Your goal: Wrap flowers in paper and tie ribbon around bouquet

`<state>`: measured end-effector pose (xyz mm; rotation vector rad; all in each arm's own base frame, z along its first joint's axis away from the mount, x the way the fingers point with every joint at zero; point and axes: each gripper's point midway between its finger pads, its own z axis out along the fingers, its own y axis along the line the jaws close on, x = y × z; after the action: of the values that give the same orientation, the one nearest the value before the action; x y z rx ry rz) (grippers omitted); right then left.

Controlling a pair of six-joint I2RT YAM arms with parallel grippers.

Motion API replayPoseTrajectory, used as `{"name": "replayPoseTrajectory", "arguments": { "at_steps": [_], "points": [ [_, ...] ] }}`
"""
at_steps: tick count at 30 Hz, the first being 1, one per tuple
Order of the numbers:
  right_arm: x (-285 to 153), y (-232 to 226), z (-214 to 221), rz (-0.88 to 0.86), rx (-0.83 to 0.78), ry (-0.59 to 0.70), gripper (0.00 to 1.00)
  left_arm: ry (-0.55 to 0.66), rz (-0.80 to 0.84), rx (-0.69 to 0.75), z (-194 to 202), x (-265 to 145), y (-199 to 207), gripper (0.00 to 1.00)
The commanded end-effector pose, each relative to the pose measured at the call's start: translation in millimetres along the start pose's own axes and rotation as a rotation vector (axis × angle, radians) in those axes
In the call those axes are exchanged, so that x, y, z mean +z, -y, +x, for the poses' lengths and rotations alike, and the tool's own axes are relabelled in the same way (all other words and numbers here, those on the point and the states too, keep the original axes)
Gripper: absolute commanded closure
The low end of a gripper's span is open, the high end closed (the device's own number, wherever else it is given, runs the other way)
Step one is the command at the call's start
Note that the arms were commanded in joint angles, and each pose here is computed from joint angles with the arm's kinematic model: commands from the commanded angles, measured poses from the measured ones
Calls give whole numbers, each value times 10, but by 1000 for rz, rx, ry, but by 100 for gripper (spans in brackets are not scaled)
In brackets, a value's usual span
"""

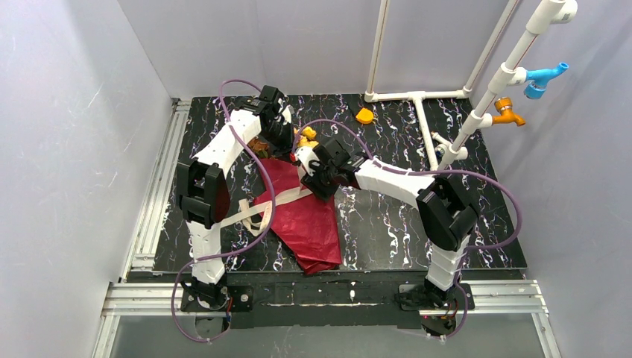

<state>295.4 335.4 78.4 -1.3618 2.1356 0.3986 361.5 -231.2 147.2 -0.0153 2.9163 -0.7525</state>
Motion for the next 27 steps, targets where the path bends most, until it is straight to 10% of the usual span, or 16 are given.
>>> {"name": "replayPoseTrajectory", "arguments": {
  "at_steps": [1,19,24,27],
  "points": [
    [-5,107,-212,42,-38,44,43,-33,25,32,91,-45,53,100],
    [25,224,-294,120,-66,91,27,-66,51,52,156,-5,52,100],
    [200,200,-221,96,-60,63,40,-80,74,59,171,7,81,100],
    [213,116,-237,46,-57,65,69,-77,68,65,172,-1,71,100]
  ]
}}
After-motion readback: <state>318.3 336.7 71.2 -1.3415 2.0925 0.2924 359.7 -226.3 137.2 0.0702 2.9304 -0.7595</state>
